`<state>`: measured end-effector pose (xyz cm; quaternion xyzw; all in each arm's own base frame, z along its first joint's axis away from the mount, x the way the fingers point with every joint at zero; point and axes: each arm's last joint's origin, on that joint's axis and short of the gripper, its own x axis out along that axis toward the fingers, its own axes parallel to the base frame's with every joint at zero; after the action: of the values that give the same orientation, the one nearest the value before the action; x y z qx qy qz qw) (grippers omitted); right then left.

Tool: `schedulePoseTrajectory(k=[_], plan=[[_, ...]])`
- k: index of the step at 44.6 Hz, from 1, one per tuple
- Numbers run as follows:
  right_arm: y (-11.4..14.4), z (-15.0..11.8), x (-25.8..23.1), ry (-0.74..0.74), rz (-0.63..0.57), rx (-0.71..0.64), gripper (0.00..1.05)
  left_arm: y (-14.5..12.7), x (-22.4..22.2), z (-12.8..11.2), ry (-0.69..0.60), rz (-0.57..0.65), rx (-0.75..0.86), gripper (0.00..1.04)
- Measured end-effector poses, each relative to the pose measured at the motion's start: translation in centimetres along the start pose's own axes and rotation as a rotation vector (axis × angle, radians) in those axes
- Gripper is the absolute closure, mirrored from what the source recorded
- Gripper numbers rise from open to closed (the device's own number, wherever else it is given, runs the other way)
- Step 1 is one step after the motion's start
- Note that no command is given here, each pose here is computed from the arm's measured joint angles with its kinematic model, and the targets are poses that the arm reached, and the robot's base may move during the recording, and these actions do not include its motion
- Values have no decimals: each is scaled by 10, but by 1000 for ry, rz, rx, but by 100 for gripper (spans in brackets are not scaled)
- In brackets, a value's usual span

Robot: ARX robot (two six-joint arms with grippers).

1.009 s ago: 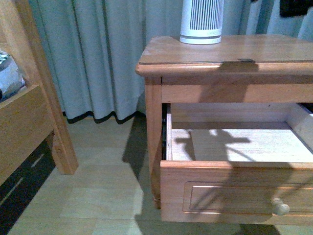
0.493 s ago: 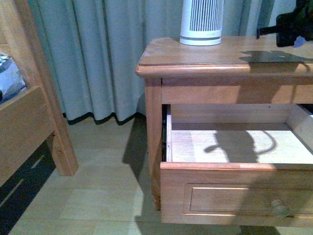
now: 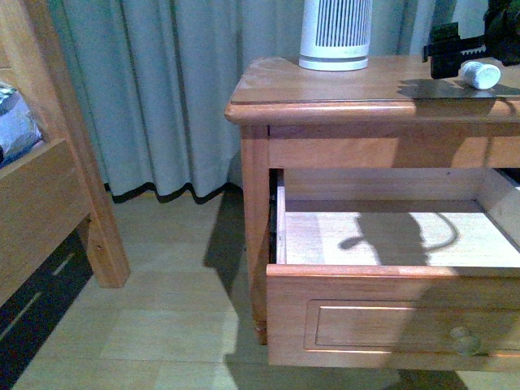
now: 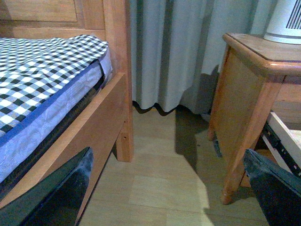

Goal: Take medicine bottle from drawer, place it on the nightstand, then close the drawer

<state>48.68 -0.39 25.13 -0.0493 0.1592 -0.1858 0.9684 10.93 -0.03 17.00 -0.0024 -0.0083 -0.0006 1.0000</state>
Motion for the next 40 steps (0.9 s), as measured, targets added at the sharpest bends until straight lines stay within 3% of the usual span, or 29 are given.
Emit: schedulePoseTrajectory(k=[4,12,17,22,28,40], plan=[[-3,8,-16,-52,8,12,5,0,0,0,0,0,0,7],[-16,28,-88,-153,60,59,7,0,0,0,0,0,0,7],[-24,19,-148,-166,134,94,7,0,0,0,0,0,0,7],[-28,-11,-191,-130,198,107,7,0,0,0,0,0,0,7],[-35,-77,-234,-10,243,96,7,0,0,0,0,0,0,7],[-33,-174,-255,208,266,45,7,0,0,0,0,0,0,7]])
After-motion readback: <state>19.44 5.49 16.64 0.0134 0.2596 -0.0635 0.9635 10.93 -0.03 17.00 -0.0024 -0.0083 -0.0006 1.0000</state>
